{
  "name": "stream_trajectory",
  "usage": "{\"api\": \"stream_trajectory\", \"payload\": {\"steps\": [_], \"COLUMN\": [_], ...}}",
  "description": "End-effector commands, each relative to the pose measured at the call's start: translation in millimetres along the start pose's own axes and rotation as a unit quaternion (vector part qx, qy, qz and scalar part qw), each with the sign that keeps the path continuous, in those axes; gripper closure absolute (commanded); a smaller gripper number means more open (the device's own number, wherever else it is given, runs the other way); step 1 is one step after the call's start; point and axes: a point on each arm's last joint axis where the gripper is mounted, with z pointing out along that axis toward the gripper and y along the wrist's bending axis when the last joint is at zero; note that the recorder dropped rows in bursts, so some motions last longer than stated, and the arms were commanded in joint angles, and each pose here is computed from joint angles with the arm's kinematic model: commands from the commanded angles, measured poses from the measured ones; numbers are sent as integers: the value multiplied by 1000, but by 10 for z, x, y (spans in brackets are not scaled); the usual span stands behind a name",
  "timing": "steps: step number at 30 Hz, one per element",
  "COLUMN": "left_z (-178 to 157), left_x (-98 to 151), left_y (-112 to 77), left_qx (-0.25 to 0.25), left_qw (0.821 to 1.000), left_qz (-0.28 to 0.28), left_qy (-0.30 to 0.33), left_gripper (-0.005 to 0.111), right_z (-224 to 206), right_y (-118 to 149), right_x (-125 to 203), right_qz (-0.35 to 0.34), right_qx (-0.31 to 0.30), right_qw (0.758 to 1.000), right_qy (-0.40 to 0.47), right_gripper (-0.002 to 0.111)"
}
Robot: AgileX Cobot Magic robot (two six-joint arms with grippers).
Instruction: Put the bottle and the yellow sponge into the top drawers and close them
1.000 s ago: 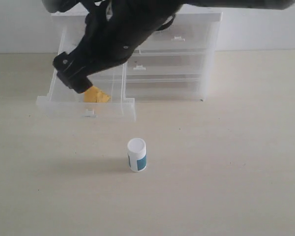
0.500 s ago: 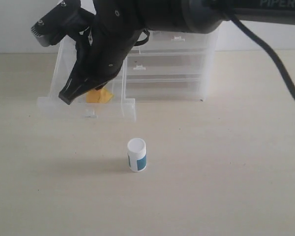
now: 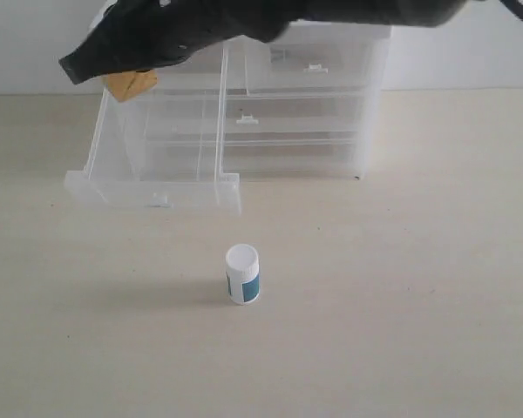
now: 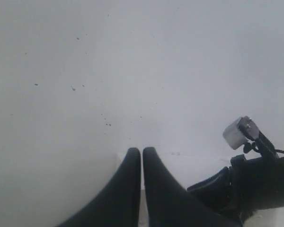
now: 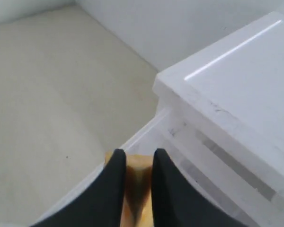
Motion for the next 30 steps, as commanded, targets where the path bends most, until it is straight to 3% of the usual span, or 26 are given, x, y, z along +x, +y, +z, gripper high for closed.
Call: {"api": "stream_trajectory", "payload": {"steps": [1, 4, 8, 14, 23, 26, 30], "left_z": [-6, -6, -6, -6, -6, -6, -6], "left_x": [20, 20, 19, 14, 15, 15, 18], "left_y": [2, 2, 1, -3, -2, -2, 0], "left_qx": [1, 1, 1, 3, 3, 3, 1], "left_qw": [1000, 1000, 1000, 1000, 1000, 1000, 1000], "left_qz": [-3, -3, -3, -3, -3, -3, -3], "left_qy": [-1, -1, -1, -4, -3, -3, -1], "left_gripper": [103, 103, 103, 103, 103, 103, 103], "right_z": [77, 28, -11, -4, 142, 174, 158], "right_y": [12, -31, -191, -87, -103, -113, -102], "right_x": [422, 643, 879, 931, 1100, 1164, 1175], "right_qz": [-1, -5, -23, -99, -88, -86, -91], "right_qx": [-16, 25, 120, 84, 101, 107, 96], "right_qw": [995, 985, 982, 981, 981, 983, 987], "right_qy": [-96, -169, -144, -143, -143, -125, -96], "right_gripper": [107, 107, 107, 107, 105, 89, 55]}}
